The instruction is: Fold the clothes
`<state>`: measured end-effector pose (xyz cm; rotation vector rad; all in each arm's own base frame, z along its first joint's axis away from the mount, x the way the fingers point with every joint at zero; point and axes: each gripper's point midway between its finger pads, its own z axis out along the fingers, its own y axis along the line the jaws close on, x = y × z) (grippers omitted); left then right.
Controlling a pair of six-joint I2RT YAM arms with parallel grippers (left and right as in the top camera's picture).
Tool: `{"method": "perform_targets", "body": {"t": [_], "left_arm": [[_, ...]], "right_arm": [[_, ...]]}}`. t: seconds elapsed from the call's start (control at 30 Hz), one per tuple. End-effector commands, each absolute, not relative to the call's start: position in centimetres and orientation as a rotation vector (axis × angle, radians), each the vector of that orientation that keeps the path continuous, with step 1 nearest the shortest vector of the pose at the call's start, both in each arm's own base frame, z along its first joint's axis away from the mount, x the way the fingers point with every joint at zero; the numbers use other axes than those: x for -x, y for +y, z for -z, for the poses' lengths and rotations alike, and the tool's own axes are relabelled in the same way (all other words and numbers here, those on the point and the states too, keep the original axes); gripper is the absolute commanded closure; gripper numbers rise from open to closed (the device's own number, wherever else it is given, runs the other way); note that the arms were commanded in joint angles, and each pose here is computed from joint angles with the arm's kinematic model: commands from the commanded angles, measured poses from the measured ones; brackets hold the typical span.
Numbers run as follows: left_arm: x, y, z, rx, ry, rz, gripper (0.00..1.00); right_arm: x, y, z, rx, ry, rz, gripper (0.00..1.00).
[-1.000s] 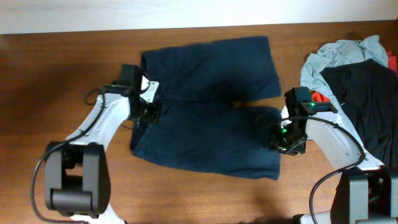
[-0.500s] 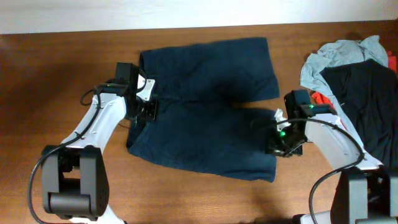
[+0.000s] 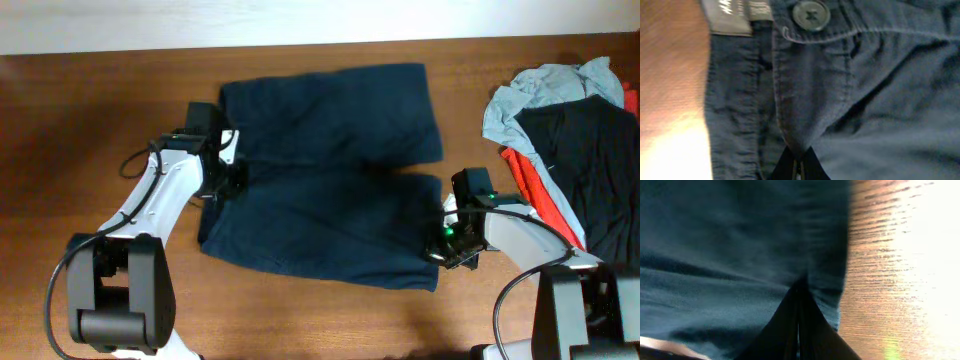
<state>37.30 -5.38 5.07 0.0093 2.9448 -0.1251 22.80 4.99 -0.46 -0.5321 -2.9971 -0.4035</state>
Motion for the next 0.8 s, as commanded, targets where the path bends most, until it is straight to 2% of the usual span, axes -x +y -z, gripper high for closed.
{"method": "perform_targets", "body": {"t": [0.0, 0.23, 0.33, 0.53, 0.77], "left_arm": [[-38.4, -1.0, -7.0, 0.228, 2.859, -0.151, 0.99], [-38.9, -0.2, -7.0, 0.259, 2.838, -0.159, 0.99], [-39.0, -0.2, -7.0, 0.253, 2.837, -0.158, 1.00], [-38.8, -0.2, -6.9, 0.254, 2.845, -0.161, 0.99], [-38.7, -0.3, -6.9, 0.252, 2.848, -0.156, 1.00]], "right_arm": [[-21.3, 2.6, 2.1, 0.611, -2.978, 0.177, 0.96], [-21.6, 2.9, 1.8, 0.603, -2.982, 0.214, 0.96], [-23.5, 3.6, 0.5, 0.501, -3.048, 0.339, 0.96], [-29.1, 3.7, -4.6, 0.563, -3.166, 0.566, 0.96], [-29.4, 4.3, -5.3, 0.523, -3.169, 0.595, 0.96]]}}
